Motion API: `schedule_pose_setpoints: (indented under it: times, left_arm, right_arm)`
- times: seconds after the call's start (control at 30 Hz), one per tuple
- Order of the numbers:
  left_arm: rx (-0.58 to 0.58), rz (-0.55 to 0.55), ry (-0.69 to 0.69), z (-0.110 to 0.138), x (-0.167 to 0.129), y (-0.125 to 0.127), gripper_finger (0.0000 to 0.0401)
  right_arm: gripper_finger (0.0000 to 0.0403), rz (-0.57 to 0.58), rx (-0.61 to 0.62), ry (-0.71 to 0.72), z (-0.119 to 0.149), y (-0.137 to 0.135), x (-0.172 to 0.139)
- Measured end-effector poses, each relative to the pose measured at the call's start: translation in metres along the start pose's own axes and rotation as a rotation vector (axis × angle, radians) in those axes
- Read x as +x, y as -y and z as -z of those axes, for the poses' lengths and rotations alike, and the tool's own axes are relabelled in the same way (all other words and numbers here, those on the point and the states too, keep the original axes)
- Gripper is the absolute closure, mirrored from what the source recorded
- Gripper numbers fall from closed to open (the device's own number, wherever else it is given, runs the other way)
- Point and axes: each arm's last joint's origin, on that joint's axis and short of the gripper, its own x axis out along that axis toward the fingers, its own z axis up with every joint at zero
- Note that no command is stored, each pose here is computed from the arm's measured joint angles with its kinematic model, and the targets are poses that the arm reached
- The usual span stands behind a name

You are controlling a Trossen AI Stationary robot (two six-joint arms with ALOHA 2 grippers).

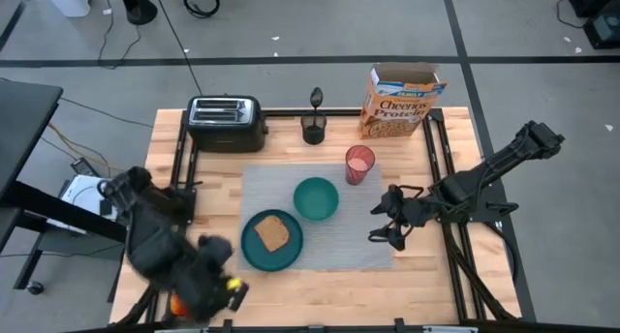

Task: Arrange a breakfast setting
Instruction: Put the apple on the gray placemat to the top left of the dark green bowl

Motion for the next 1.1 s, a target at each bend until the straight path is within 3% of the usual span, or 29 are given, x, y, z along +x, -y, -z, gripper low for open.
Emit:
schedule_pose_setpoints:
  times: [0.2, 0.37, 0.5, 0.7, 0.87, 1.1]
  left_arm:
    - [-0.103, -0.119, -0.015, 0.019, 0.021, -0.005, 0.0102]
    - [-0.18, -0.319, -0.052, 0.011, 0.063, -0.027, 0.0101]
    - [-0.26, -0.255, -0.058, -0.012, 0.081, -0.057, 0.011]
    - [-0.354, -0.324, -0.107, -0.045, 0.106, -0.113, 0.012]
    - [-0.383, -0.302, -0.231, -0.058, 0.14, -0.136, 0.0137]
    - [-0.396, -0.42, -0.314, -0.065, 0.168, -0.162, 0.0165]
  right_arm:
    - [0.0083, 0.018, -0.02, 0.023, -0.003, 0.003, 0.001]
    - [0.0083, 0.012, -0.025, 0.029, -0.004, 0.002, 0.001]
    - [0.0083, -0.006, -0.017, 0.038, -0.006, 0.001, 0.001]
    - [0.0083, -0.081, 0.046, 0.026, -0.007, -0.003, 0.001]
    - [0.0083, -0.087, 0.107, 0.025, -0.006, -0.005, 0.0]
    - [0.0083, -0.068, 0.161, 0.04, -0.005, -0.005, 0.0]
